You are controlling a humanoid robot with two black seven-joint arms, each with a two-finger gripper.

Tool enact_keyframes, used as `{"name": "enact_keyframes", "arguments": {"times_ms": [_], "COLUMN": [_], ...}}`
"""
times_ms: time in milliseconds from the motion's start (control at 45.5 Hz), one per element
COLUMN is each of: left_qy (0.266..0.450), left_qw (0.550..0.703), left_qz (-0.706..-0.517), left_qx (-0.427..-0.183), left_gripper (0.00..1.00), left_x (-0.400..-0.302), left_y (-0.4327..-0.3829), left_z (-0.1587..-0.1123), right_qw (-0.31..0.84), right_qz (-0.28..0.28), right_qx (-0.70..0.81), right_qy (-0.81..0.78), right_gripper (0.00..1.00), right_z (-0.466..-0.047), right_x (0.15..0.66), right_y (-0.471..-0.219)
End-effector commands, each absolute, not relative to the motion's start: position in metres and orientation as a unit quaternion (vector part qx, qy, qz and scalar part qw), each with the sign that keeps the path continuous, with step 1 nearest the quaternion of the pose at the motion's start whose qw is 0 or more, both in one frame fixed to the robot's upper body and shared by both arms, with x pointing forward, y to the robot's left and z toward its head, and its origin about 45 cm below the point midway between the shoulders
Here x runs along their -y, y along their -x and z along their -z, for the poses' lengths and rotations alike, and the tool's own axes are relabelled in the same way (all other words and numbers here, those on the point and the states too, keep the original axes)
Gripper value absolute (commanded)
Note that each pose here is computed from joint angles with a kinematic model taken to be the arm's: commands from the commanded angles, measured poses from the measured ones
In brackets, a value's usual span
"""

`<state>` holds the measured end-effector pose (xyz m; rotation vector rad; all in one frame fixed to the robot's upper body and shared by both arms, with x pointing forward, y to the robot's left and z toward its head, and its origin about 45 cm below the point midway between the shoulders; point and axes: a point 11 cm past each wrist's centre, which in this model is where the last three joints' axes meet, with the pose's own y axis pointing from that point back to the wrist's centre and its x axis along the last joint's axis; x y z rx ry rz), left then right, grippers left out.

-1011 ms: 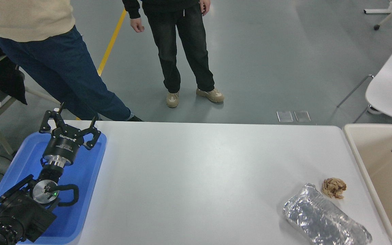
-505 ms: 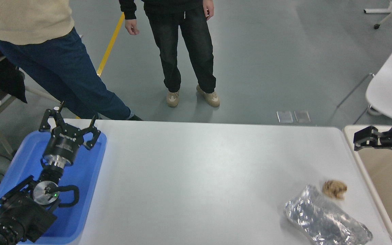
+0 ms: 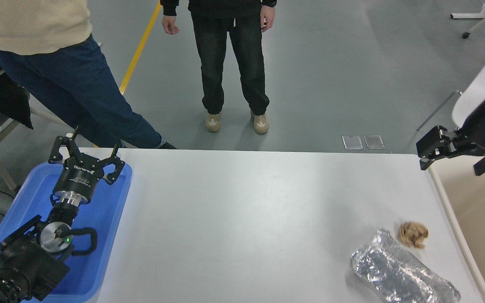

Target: Pick up paper cup place in dustbin

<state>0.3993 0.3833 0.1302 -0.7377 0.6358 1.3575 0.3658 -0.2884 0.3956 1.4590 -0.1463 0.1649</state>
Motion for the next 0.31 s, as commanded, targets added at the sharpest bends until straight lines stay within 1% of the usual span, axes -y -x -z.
{"name": "enact_keyframes", "arguments": {"times_ms": [0,176,286], "left_qy": [0.328,0.327,0.327], "left_qw": [0.671,0.671,0.671], "left_qz": [-0.602,-0.602,-0.602], "left_qx": [-0.282,-0.282,-0.282], "left_gripper": [1.00,1.00,1.00], "left_x": [-0.3832,-0.3831,-0.3831], "left_y": [-0.3994,-0.3994,-0.3994], "left_z": [-0.1303,-0.1303,-0.1303], "right_qw": [0.725,0.730,0.735], "right_qz": [-0.129,-0.129,-0.122], "right_qx": [0.035,0.030,0.038], "right_qy": [-0.676,-0.671,-0.666], "right_gripper": [1.00,1.00,1.00], "right_z": [-0.4126,-0.4105,-0.4122], "right_x": [0.2363,0.2345,0.2424], "right_y": [-0.3684,-0.3679,-0.3676]}}
